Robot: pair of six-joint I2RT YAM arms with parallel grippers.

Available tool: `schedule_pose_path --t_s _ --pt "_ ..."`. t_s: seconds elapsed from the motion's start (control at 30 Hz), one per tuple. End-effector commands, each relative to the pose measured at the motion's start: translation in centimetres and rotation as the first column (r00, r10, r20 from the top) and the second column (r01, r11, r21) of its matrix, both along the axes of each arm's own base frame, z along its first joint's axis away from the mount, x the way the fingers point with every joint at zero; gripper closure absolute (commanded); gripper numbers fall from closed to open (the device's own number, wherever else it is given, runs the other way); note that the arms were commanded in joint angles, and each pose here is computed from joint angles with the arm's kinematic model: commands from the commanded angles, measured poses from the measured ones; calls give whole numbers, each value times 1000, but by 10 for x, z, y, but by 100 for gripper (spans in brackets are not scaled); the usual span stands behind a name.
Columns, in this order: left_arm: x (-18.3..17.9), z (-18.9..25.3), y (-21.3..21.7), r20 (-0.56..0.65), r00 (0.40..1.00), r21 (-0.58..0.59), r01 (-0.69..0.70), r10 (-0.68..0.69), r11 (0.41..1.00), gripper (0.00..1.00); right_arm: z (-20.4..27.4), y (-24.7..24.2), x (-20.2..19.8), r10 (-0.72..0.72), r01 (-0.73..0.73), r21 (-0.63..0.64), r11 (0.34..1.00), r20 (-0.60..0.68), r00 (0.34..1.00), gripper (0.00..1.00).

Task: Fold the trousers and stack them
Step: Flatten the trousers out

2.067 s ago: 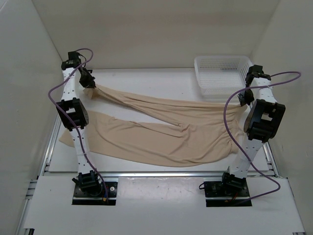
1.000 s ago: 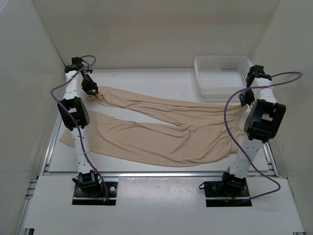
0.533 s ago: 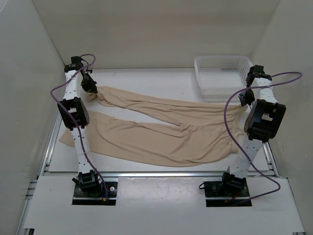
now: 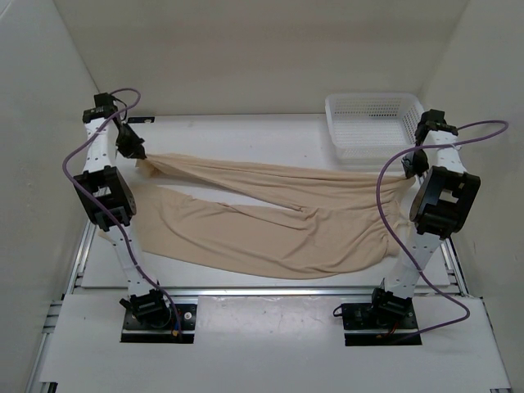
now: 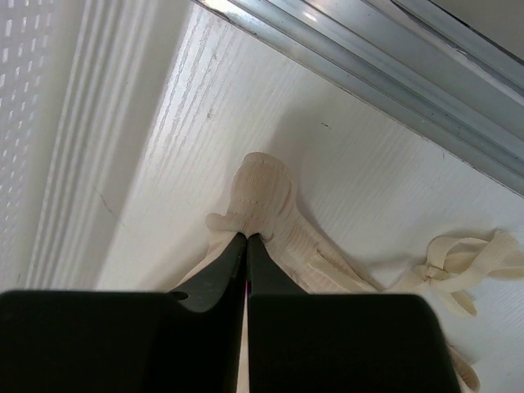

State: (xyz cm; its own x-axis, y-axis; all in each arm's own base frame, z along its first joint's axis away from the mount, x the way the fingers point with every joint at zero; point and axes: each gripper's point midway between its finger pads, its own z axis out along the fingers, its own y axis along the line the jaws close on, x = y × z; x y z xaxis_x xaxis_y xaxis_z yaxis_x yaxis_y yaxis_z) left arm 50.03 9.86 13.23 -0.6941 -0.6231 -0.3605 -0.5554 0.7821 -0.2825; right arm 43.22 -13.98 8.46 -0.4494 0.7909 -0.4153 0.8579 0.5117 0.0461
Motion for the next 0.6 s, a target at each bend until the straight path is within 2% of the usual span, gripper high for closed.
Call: schedule_pose_path --t_s 0.0,0.13,0.17,0.2,0.3,0.33,0.4,0.43,0.5,0.53,0.57 --pt "-25 28 21 25 999 63 -31 29 998 90 20 -11 -2 -18 19 -27 999 45 999 100" --pt "-41 12 32 -25 998 70 -51 52 996 90 20 -11 -2 -18 19 -27 999 45 999 100" --pt "-48 2 30 -76 996 61 -36 41 997 86 20 -11 1 -15 16 -21 1000 56 998 100" --pt "-51 -8 29 -114 993 49 -34 39 998 64 16 -11 0 -15 16 -18 1000 47 999 100" --pt "-52 -5 29 -117 991 51 -51 57 997 24 16 -9 1 -11 12 -9 1000 50 999 100" --pt "-50 -2 30 -107 993 54 -52 58 997 2 16 -9 1 -11 12 -9 1000 50 999 100" --pt "-33 17 30 -33 998 69 -60 62 996 0 16 -9 1 -11 12 -9 1000 50 999 100" --pt "-26 13 30 -28 998 60 -56 57 997 0 14 -9 1 -11 12 -9 1000 50 999 100" --pt "-5 28 29 31 998 61 -52 50 997 20 18 -9 1 -11 12 -11 1000 59 998 100" --pt "0 12 31 2 999 54 -50 50 997 33 18 -9 1 -11 12 -11 1000 59 998 100" --pt "7 9 31 12 999 42 -54 53 998 50 18 -7 2 -8 8 -3 1000 61 998 100"
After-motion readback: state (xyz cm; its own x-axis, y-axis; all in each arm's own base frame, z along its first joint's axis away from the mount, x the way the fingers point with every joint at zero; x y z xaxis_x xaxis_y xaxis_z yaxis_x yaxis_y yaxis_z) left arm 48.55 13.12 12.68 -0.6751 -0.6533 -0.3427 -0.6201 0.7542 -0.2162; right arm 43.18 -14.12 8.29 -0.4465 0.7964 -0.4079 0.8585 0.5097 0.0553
